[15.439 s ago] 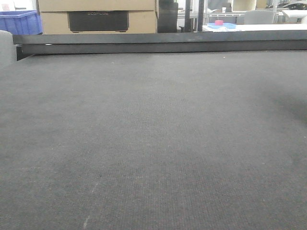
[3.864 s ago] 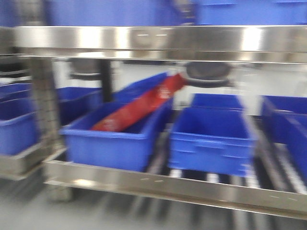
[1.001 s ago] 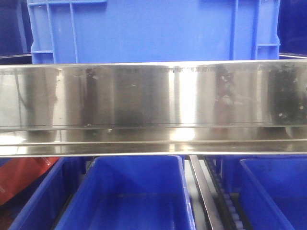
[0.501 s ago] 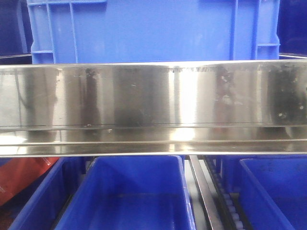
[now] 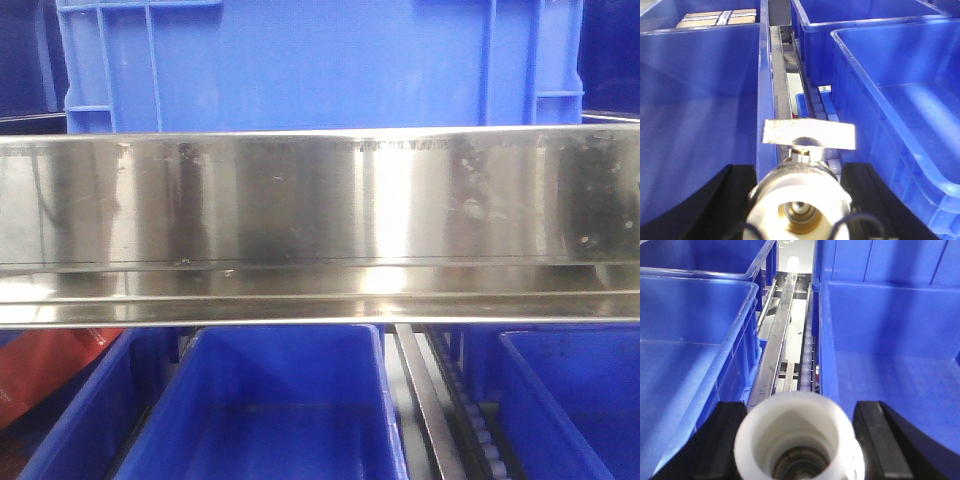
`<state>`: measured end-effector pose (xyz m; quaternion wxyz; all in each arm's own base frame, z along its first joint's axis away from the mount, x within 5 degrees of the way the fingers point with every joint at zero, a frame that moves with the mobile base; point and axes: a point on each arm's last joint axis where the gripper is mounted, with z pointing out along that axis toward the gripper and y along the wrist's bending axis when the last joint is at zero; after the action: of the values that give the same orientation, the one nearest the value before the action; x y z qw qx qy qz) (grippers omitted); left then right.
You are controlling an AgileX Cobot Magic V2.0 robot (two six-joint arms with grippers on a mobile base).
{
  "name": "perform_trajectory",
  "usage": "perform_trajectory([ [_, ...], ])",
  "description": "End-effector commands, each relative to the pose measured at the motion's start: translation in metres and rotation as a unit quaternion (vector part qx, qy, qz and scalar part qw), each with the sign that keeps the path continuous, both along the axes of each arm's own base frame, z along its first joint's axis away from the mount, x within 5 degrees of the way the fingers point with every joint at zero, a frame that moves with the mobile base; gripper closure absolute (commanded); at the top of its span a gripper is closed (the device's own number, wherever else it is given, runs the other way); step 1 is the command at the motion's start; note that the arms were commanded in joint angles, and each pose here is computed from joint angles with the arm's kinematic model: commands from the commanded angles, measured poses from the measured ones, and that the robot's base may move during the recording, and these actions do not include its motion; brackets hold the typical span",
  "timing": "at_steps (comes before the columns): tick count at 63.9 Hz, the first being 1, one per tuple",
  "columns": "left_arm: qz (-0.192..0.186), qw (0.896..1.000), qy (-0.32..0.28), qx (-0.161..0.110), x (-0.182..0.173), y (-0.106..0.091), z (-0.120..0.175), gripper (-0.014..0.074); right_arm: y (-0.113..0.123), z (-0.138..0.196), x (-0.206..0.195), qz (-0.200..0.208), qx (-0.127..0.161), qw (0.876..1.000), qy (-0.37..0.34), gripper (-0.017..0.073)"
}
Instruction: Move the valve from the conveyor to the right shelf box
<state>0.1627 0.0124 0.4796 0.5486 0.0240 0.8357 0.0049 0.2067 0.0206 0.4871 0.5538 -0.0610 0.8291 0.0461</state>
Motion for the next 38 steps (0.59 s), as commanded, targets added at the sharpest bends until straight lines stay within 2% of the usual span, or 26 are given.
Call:
perform_trajectory([
  [1,0.002,0.999,-0.041,-0.003,-0.002,-0.001,0.010,0.0704,-0.003,0.013,-0.003,-0.008,0.001,0.999,-0.048,0.0712],
  [28,-0.002,0.999,-0.040,-0.010,-0.002,-0.002,0.009,0.0704,-0.002,0.012,-0.003,-0.008,0.001,0.999,-0.046,0.0712],
  [32,-0.012,0.999,-0.038,-0.011,0.001,-0.005,0.009,0.0704,-0.002,0.015,-0.003,-0.008,0.003,0.998,-0.055,0.0712],
  [38,-0.048,0.998,-0.040,-0.013,0.013,-0.016,0.015,0.0704,-0.002,0.025,-0.005,-0.005,0.010,0.997,-0.077,0.0712],
])
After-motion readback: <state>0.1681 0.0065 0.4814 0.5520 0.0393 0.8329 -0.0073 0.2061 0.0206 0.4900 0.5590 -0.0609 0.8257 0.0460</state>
